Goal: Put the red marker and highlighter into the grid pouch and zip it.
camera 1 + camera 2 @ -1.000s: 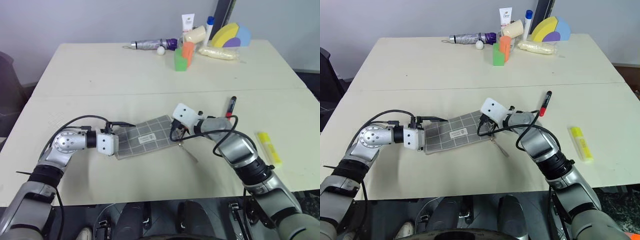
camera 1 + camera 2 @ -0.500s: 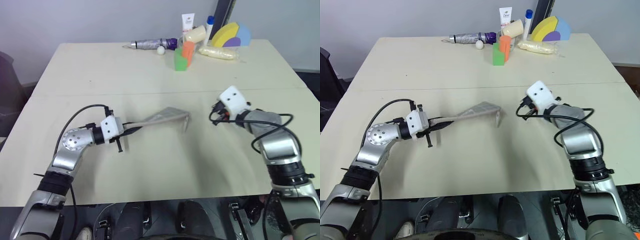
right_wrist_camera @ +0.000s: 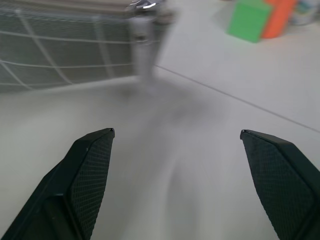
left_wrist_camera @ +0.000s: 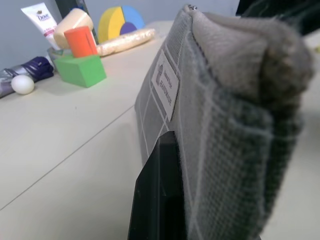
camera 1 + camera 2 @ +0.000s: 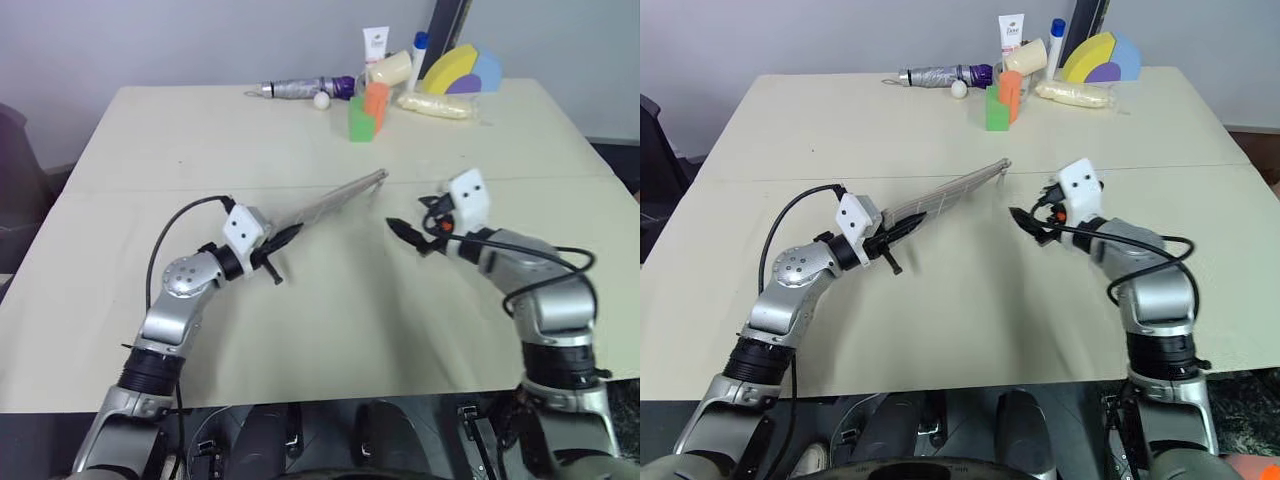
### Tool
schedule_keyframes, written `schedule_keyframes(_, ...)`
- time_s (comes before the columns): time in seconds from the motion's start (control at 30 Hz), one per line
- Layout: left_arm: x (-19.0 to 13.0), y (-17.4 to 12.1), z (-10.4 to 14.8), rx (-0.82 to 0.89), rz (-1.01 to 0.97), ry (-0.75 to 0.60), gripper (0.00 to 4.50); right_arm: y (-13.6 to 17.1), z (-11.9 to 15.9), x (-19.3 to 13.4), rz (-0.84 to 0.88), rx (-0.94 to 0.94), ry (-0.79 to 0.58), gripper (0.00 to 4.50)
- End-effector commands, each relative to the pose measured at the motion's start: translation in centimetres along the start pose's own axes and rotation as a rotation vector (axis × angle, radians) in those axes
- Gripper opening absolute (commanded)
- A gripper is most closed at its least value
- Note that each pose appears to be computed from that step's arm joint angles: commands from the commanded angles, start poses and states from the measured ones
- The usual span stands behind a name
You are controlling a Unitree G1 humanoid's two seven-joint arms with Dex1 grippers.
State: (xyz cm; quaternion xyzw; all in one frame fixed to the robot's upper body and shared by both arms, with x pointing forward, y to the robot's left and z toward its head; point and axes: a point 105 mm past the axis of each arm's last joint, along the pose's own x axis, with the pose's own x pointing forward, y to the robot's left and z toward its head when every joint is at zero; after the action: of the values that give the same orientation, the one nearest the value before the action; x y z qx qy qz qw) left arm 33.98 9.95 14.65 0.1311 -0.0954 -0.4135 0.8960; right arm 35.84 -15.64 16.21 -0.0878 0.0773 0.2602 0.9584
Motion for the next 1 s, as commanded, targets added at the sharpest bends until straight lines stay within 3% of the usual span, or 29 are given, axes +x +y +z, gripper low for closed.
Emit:
schedule_keyframes(0.03, 0.3, -0.1, 1.7, 0.018, 0.011, -0.05, 0.0, -0.2, 2.2, 1.4, -0.047, -0.002, -0.089, 4.29)
schedule_keyframes(0.23, 0.3, -0.6, 1.7, 0.003, 0.002, -0.05, 0.0, -0.1, 2.8, 2.9, -0.048, 0.024, -0.138, 4.29)
schedule_keyframes(0.27, 0.3, -0.7, 1.7, 0.002, 0.003, -0.049, 0.0, 0.0, 2.8, 3.0, -0.038, 0.036, -0.142, 4.06)
schedule_keyframes(0.37, 0.3, -0.9, 1.6, -0.003, 0.002, -0.045, 0.0, 0.5, 3.2, 3.2, -0.015, 0.057, -0.157, 3.06)
schedule_keyframes(0.57, 0.4, -1.3, 1.3, -0.009, 0.004, -0.032, 0.0, 1.3, 3.6, 3.0, 0.013, 0.034, -0.162, 0.02)
schedule_keyframes(1.0, 1.5, -1.9, 0.9, 0.026, 0.023, -0.009, 0.0, 8.7, 3.0, 1.7, 0.326, -0.29, -0.048, 0.02)
